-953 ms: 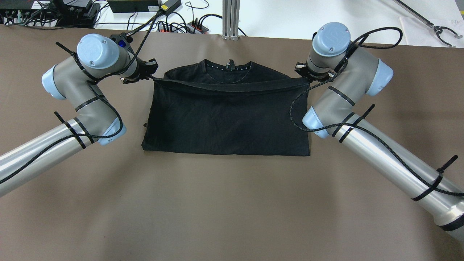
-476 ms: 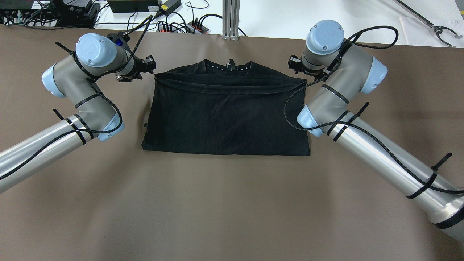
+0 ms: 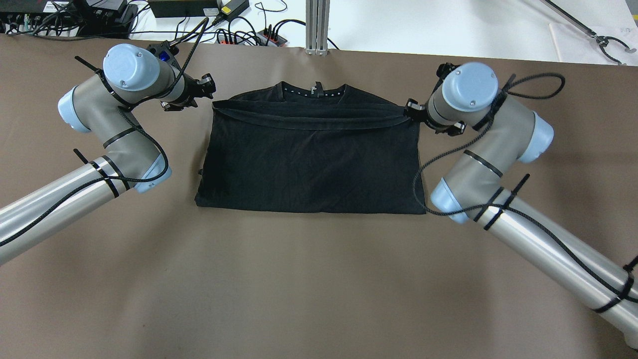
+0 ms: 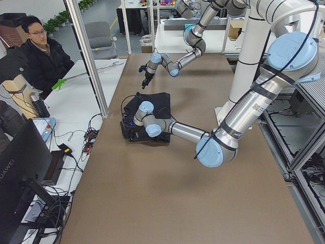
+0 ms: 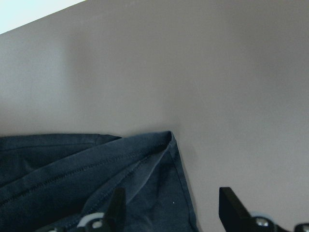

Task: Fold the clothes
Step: 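Release the hem and move the right gripper to the folded edge nearest the robot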

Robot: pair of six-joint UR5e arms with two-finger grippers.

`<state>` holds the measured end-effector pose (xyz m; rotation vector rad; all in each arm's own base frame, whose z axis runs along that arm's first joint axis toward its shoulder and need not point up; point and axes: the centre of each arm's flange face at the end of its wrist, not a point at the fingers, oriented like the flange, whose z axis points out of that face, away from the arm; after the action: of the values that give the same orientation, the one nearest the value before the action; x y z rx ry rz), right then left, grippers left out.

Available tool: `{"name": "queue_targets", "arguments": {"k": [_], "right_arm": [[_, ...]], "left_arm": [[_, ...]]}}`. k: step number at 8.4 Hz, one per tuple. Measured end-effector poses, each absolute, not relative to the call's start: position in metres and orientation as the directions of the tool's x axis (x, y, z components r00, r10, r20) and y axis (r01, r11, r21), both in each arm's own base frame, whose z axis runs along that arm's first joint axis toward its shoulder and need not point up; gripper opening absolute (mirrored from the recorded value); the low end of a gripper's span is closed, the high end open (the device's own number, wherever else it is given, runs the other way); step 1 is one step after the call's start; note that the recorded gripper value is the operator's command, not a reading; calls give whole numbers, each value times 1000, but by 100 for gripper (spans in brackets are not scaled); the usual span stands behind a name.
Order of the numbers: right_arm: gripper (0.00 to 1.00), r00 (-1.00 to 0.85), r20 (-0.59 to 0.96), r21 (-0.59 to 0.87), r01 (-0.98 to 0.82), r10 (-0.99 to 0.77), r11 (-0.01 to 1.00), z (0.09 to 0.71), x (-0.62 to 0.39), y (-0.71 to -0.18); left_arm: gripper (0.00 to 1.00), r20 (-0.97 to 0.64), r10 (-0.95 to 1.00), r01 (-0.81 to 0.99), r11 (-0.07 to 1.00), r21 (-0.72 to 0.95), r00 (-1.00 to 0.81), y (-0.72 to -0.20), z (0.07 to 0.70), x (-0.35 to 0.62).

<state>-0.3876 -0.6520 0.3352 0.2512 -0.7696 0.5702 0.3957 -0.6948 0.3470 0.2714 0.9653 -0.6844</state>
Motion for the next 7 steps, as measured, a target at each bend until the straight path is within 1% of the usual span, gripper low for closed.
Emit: {"name": "queue_targets", "arguments": {"k": [2, 4, 7], "right_arm": [[69, 570, 736, -10, -528, 364, 849, 358, -396, -583], [66, 566, 751, -23, -493, 341, 870, 364, -402, -535], [63, 579, 734, -52, -473, 355, 880, 383, -415, -508]], "left_arm": [[52, -831, -410, 646, 759, -82, 376, -694, 344, 394], [53, -835, -406, 649, 757, -79, 371, -693, 339, 392], [53, -841, -401, 651, 755, -78, 364, -691, 334, 389]]}}
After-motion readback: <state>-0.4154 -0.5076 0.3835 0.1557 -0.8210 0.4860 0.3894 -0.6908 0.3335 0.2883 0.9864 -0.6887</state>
